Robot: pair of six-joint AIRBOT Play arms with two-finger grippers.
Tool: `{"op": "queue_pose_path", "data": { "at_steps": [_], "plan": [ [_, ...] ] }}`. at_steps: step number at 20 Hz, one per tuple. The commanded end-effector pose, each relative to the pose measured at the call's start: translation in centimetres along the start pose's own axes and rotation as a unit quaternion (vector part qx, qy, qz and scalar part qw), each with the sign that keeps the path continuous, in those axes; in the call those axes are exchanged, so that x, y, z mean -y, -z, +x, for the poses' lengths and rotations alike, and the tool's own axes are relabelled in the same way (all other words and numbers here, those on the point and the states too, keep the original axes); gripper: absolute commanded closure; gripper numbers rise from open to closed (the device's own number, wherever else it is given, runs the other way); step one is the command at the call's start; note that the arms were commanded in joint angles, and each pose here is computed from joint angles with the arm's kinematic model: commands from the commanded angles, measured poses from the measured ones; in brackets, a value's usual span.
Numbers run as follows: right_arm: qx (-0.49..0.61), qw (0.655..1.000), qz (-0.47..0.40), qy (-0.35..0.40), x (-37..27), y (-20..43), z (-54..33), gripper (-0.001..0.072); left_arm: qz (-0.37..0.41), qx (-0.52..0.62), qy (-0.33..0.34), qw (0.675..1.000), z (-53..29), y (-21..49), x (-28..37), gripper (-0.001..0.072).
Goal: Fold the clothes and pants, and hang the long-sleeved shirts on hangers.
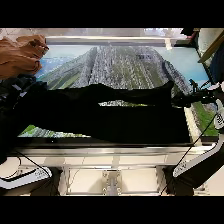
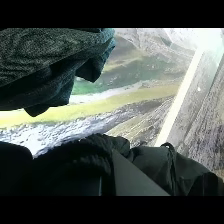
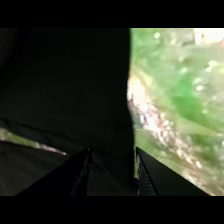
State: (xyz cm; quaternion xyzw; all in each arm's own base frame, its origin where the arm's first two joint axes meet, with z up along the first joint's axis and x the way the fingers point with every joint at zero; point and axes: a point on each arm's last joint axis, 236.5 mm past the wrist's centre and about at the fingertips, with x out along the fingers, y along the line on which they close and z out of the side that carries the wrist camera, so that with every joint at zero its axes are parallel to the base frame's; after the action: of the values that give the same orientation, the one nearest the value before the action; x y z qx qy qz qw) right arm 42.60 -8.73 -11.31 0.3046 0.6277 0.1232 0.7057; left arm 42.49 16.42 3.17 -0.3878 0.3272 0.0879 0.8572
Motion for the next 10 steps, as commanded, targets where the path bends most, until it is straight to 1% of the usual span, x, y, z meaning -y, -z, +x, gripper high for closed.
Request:
{"op": "queue_pose_path", "data": {
  "at_steps": [1, 3, 4, 5, 6, 10],
  "plan": [
    [-0.022, 1.000, -0.018, -0.007, -1.0, 1.1, 1.3, 0.0373, 0.000, 0.000, 0.000, 1.000, 0.0, 0.0, 0.0, 0.0682],
    [-0.017, 0.999, -0.023, -0.019, -1.9, 0.7, 1.5, 0.0375, 0.000, 0.000, 0.000, 1.000, 0.0, 0.0, 0.0, 0.0683],
    [-0.009, 0.999, -0.023, -0.029, -2.4, 0.4, 1.5, 0.0412, 0.000, 0.000, 0.000, 1.000, 0.0, 0.0, 0.0, 0.0682],
    [-0.003, 0.999, -0.020, -0.037, -2.7, 0.1, 1.4, 0.0524, 0.000, 0.000, 0.000, 1.000, 0.0, 0.0, 0.0, 0.0683],
    [-0.002, 0.999, -0.020, -0.038, -2.8, 0.1, 1.4, 0.0704, 0.000, 0.000, 0.000, 1.000, 0.0, 0.0, 0.0, 0.0682],
    [-0.008, 1.000, -0.004, -0.023, -1.4, 0.5, 0.6, 0.0702, 0.000, 0.000, 0.000, 1.000, 0.0, 0.0, 0.0, 0.0682]
  ]
}}
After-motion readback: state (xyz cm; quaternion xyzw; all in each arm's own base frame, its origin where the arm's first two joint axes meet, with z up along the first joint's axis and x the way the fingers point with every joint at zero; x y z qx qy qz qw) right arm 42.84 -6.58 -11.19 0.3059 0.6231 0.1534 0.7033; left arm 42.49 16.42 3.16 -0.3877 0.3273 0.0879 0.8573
